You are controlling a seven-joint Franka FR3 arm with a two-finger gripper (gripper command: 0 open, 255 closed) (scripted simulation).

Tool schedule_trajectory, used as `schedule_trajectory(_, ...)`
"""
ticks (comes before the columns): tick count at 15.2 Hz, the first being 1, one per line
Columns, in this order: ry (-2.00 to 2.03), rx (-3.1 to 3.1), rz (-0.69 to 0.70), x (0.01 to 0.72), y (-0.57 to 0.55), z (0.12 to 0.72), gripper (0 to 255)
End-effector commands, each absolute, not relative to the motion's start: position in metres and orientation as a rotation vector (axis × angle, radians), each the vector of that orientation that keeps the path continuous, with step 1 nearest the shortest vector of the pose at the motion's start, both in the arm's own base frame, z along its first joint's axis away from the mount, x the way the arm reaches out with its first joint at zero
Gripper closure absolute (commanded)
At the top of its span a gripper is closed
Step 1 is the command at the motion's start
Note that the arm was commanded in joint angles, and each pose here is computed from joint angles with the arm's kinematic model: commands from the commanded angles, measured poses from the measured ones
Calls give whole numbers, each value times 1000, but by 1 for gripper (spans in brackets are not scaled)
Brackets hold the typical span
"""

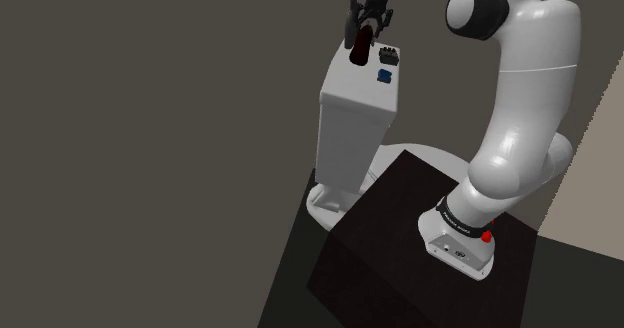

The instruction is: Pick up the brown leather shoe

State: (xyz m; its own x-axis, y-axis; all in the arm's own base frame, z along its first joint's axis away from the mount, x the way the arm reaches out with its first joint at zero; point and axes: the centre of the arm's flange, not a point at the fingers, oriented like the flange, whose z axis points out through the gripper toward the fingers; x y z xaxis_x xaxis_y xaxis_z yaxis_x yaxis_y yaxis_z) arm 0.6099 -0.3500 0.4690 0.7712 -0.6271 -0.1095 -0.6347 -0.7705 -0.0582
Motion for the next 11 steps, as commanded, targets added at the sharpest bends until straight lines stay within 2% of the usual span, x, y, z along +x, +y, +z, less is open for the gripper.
schedule_trajectory(1,1025,-2869,131,610,-351,467,255)
schedule_trajectory(11,1025,-2869,131,610,-351,520,255)
